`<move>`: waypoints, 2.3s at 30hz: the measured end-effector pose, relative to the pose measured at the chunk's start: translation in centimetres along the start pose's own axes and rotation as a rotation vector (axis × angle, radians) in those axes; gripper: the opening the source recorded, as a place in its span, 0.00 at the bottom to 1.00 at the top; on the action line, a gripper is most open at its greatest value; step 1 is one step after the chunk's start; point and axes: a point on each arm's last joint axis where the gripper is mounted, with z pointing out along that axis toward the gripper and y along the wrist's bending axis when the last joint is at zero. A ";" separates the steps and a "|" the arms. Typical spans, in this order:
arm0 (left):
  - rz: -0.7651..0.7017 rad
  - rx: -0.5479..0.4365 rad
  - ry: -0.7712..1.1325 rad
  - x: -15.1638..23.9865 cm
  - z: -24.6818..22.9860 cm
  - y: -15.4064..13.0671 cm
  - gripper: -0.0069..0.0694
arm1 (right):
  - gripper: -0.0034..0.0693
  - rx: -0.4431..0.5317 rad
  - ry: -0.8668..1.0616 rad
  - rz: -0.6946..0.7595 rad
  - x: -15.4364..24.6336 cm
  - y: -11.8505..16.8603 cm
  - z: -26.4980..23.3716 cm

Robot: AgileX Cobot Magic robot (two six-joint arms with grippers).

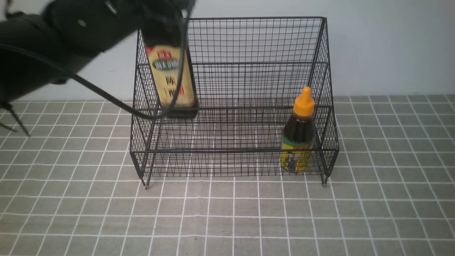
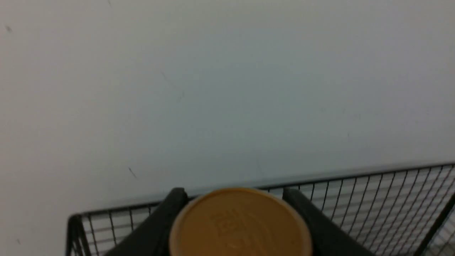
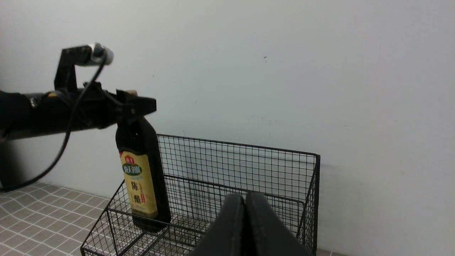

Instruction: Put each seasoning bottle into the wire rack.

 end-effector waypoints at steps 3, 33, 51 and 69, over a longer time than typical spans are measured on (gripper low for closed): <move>0.018 0.024 0.077 1.7 1.0 -0.2 0.48 | 0.03 0.001 -0.001 -0.002 0.0 0.0 0.0; 0.178 0.125 0.091 -0.8 -1.7 -1.1 0.73 | 0.03 0.001 -0.006 -0.004 -0.1 0.0 0.0; 0.164 0.238 0.329 -4.9 -18.3 2.1 0.08 | 0.03 0.008 -0.003 -0.018 0.0 -0.1 0.0; 0.089 0.138 0.165 4.7 -30.3 1.6 0.08 | 0.03 0.011 0.006 -0.021 0.1 -0.1 0.0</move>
